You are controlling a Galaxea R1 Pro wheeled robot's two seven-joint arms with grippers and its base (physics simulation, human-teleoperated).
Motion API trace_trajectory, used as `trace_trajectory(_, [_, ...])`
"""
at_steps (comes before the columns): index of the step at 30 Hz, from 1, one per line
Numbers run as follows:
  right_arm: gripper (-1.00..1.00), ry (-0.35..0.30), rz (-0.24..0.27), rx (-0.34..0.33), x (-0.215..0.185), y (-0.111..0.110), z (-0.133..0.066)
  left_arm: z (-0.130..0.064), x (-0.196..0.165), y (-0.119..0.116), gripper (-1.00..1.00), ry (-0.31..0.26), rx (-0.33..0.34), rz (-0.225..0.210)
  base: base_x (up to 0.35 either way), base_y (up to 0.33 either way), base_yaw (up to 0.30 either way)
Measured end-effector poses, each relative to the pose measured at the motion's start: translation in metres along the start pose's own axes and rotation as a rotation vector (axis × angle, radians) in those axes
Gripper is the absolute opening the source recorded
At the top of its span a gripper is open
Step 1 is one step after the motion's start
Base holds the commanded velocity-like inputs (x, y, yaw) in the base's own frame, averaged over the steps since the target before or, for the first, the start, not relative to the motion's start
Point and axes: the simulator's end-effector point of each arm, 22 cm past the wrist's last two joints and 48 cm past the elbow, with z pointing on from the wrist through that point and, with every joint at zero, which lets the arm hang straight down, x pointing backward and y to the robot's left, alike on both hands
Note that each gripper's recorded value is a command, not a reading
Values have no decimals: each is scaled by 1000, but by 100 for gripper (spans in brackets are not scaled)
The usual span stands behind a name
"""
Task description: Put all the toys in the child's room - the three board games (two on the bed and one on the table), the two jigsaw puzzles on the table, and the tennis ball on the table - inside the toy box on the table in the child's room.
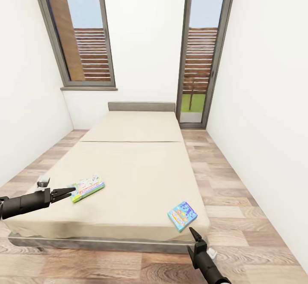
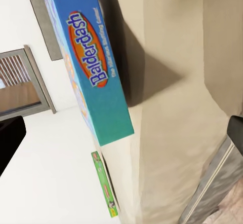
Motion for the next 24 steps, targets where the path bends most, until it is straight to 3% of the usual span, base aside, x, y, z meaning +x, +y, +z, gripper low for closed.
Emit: trace_trajectory(24, [100,0,1,0,0,0,0,0,0,0,100,0,0,1,32,48,0])
